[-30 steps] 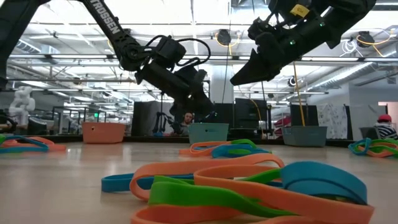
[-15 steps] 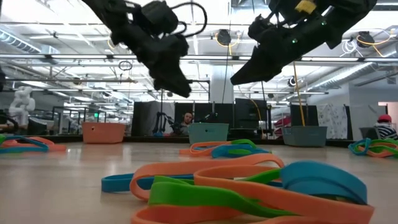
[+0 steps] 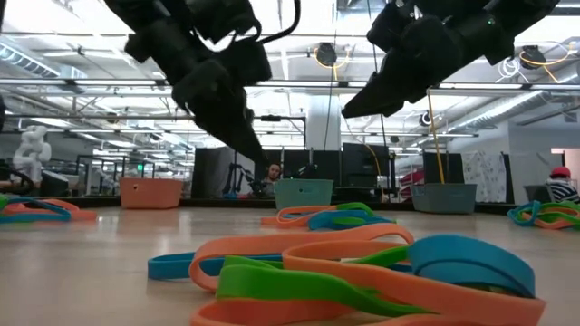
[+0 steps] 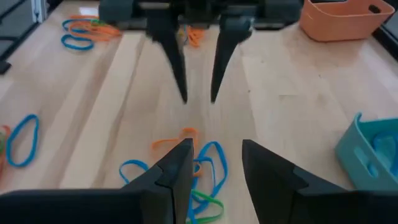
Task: Sort rubber bands into baskets
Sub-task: Put the blue rubber band into the light blue bin
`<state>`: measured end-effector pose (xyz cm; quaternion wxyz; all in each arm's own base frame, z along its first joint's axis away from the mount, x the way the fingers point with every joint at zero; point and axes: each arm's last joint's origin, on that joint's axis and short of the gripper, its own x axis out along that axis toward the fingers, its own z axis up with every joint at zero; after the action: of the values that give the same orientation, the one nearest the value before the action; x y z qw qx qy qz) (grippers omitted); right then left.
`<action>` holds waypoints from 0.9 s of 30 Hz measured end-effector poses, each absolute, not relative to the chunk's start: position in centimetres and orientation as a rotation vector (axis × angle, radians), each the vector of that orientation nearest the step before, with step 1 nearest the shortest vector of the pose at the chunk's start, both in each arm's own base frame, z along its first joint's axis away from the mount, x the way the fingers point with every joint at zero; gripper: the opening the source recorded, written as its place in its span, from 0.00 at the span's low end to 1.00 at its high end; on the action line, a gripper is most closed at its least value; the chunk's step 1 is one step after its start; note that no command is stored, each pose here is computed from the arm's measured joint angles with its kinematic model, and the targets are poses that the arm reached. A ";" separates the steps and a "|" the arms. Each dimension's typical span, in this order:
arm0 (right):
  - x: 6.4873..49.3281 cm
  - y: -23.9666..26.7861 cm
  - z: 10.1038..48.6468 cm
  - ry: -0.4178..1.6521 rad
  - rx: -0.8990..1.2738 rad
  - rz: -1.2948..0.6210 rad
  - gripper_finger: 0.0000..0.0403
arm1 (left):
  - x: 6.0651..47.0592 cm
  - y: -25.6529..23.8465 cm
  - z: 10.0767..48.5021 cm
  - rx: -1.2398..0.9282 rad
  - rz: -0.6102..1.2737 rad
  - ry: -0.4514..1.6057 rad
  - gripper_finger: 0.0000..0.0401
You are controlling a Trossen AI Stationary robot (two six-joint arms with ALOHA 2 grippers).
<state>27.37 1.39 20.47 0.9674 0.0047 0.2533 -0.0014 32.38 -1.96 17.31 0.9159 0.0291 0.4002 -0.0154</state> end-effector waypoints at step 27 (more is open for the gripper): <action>26.8 3.6 19.9 0.590 0.135 0.025 0.32 | 36.4 1.9 11.7 0.114 -0.227 0.870 0.35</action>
<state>26.79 3.63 19.86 0.9545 0.0665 0.2903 0.0122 36.43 1.94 11.67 0.8990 0.0552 0.4203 -0.1098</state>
